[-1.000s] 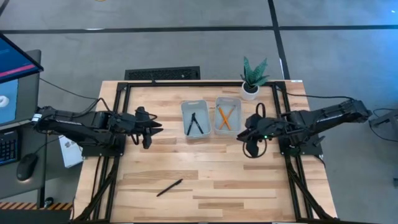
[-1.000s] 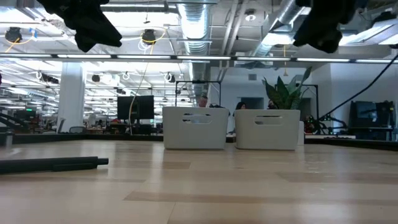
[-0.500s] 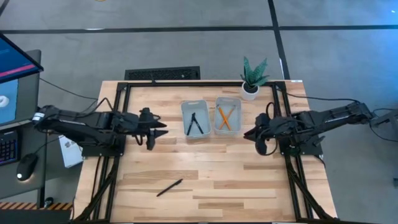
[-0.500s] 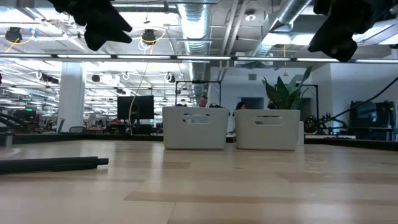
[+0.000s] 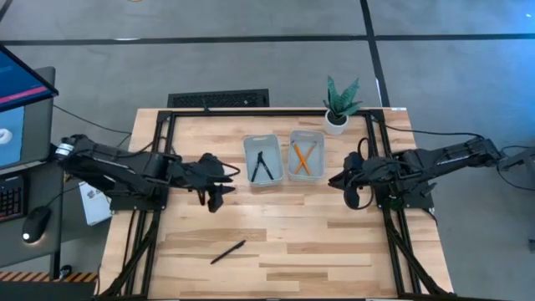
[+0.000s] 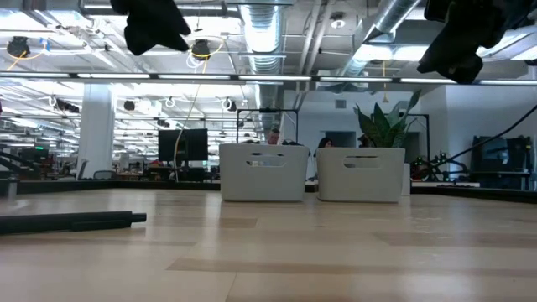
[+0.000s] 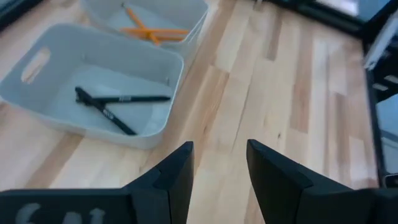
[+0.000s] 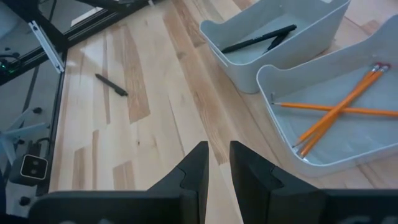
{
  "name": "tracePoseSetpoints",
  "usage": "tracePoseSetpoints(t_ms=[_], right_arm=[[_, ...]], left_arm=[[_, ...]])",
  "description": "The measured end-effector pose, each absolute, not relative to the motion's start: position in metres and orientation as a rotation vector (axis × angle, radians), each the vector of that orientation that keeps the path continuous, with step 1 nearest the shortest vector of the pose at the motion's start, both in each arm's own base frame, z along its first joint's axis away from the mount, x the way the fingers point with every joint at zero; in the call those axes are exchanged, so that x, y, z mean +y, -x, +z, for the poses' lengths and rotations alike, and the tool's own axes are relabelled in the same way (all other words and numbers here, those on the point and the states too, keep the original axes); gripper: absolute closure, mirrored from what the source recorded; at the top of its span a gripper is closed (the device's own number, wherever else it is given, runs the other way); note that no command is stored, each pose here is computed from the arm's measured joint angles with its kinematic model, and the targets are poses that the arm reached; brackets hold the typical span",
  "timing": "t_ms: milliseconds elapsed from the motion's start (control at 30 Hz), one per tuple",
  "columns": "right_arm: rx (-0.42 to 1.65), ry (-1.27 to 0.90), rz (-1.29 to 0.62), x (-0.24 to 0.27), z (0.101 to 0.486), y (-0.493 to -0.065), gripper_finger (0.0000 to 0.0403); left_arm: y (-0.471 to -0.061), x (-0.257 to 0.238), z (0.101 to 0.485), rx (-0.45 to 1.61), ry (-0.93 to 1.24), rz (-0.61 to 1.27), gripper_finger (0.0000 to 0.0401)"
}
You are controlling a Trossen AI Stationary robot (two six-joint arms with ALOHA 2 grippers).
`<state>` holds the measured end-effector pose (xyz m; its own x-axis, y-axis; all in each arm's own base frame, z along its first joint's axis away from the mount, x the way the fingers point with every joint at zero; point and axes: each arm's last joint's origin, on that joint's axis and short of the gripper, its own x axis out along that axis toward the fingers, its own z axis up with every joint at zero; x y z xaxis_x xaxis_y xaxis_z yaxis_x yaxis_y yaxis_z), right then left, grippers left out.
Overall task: Sort pens & pencils
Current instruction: Put the black pen into the left gray bin
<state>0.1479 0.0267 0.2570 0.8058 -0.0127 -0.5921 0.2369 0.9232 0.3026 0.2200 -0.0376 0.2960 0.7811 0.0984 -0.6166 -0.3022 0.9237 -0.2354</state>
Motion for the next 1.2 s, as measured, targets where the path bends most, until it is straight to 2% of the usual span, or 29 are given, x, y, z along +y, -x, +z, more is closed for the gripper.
tracePoseSetpoints(t_ms=[367, 567, 867, 1200], right_arm=[[0.623, -0.377, -0.137, 0.027, 0.257, -0.148, 0.0314], [0.624, -0.377, -0.137, 0.027, 0.257, -0.148, 0.0314], [0.626, -0.376, -0.138, 0.027, 0.257, -0.148, 0.0314], [0.626, -0.369, -0.135, 0.027, 0.257, -0.148, 0.0314]], left_arm=[[-0.249, -0.054, 0.263, 0.902, 0.434, 0.325, 0.0262], [-0.258, -0.069, 0.245, 1.008, 0.523, 0.302, 0.0262], [-0.262, -0.106, 0.229, 1.015, 0.511, 0.264, 0.0262], [-0.272, -0.146, 0.236, 1.037, 0.399, 0.16, 0.0262]])
